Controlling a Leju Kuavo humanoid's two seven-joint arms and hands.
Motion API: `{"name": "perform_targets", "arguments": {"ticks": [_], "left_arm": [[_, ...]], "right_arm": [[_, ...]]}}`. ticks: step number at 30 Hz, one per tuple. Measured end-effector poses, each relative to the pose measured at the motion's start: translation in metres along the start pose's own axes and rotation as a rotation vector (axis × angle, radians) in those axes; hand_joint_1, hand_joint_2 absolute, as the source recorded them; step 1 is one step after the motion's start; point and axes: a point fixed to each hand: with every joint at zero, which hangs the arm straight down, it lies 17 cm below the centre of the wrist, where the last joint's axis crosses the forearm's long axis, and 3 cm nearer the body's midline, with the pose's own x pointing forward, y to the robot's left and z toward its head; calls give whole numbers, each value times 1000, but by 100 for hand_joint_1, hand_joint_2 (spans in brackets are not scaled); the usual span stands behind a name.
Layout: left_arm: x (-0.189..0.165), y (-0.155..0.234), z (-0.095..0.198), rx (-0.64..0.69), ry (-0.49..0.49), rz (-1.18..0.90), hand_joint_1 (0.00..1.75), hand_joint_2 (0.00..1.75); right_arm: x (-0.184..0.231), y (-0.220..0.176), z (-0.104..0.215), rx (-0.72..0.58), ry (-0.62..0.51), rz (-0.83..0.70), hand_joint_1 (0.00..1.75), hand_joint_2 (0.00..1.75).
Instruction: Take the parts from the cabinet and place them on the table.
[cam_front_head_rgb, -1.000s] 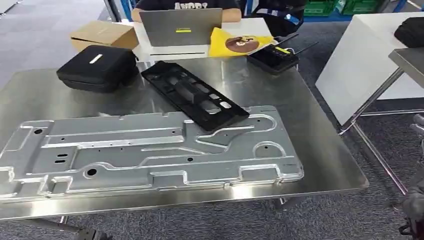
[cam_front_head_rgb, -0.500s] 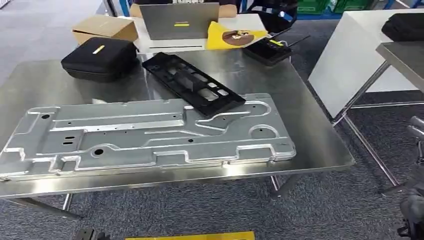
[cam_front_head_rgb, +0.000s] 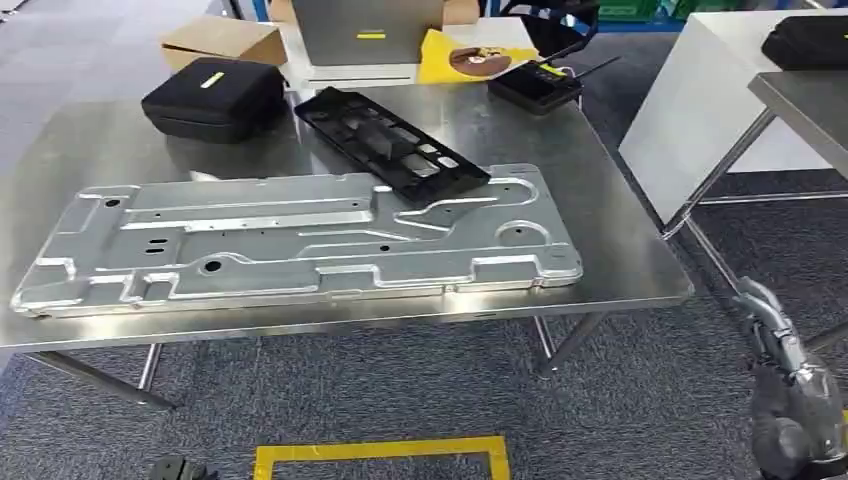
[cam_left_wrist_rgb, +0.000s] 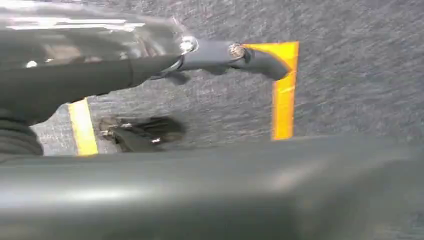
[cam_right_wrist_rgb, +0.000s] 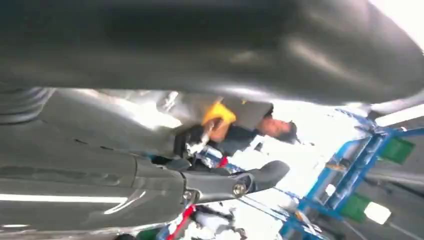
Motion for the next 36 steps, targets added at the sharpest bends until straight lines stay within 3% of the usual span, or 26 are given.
{"name": "perform_targets", "arguments": {"ticks": [14,21,29,36], "left_arm": [[-4,3,1,12,8,15,0,0],[-9,6,3,15,21,8,0,0],[-5,5,1,13,17,3,0,0],[-7,5,1,8,23,-8,0,0]], "right_arm": [[-65,53,51,-2,275,-215,0,0],[-122,97,100,6,509,-327,0,0],[-224,134,208,14,870,-339,0,0],[-281,143,324,-58,1194,-339,0,0]]}}
